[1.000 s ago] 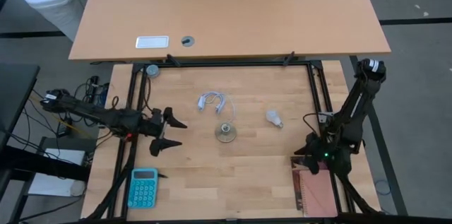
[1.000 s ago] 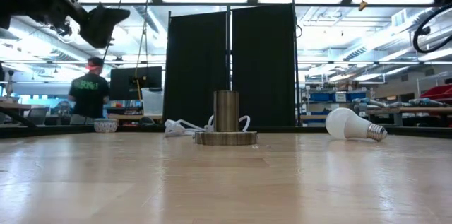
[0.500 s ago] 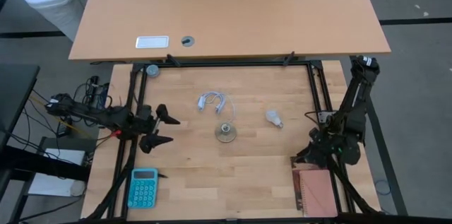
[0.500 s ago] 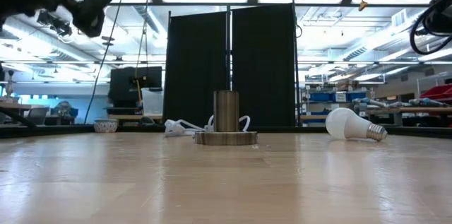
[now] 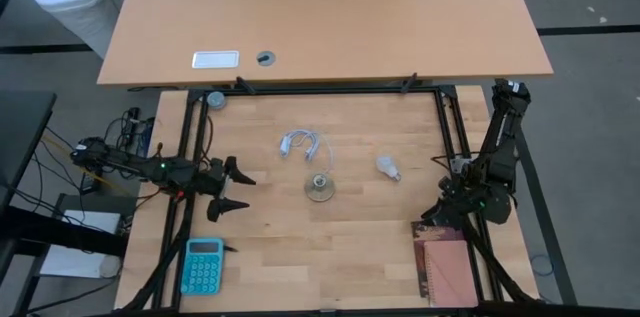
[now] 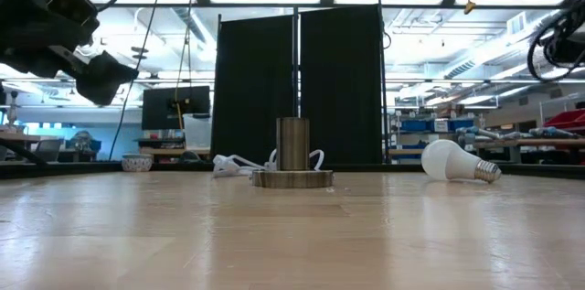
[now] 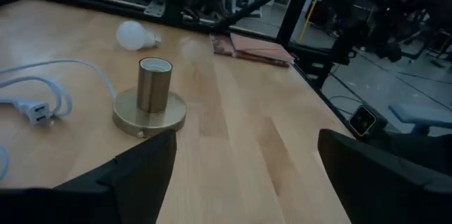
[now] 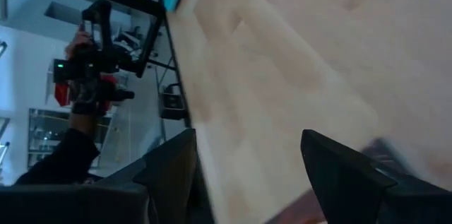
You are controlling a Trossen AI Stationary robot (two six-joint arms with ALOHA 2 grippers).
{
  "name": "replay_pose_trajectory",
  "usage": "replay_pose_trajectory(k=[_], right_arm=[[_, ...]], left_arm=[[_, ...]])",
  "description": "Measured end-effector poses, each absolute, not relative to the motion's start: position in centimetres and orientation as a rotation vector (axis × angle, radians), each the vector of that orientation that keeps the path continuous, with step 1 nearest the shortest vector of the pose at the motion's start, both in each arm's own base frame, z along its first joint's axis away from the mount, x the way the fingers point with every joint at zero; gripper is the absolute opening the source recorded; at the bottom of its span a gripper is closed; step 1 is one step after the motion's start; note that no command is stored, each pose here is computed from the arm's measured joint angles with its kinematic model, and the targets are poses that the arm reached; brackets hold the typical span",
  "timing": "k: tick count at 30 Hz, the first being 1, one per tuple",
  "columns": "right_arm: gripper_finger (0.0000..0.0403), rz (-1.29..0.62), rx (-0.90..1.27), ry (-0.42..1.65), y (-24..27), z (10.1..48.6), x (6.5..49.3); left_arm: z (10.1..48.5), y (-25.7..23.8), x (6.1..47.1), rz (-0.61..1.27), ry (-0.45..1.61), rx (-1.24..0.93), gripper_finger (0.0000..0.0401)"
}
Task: Screw lightbulb
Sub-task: Return to Home Position
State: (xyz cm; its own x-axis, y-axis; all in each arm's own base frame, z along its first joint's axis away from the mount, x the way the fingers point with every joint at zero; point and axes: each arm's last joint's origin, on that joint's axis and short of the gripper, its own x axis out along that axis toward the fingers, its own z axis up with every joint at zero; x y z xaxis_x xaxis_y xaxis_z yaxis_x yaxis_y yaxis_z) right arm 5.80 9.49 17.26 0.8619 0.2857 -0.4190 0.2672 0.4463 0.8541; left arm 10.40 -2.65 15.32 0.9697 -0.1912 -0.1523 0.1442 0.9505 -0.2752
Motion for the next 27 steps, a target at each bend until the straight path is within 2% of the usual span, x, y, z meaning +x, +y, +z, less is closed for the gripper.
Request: replay_pose_trajectory(k=[5, 13, 27], right_arm=[[0.0258, 0.002, 1.101, 0.569, 8.5, 14.1, 5.4], [0.0257, 0.119, 1.234, 0.559, 9.0, 14.7, 5.6], [0.0258, 0.210, 1.390, 0.507, 8.2, 16.1, 5.2]], left_arm=[[15.3, -2.6, 10.4, -0.171, 0.178, -0.266, 0.0351], [15.6, -2.6, 10.4, -0.172, 0.151, -0.270, 0.0351], [15.7, -2.6, 10.5, -0.174, 0.136, -0.273, 0.0351]])
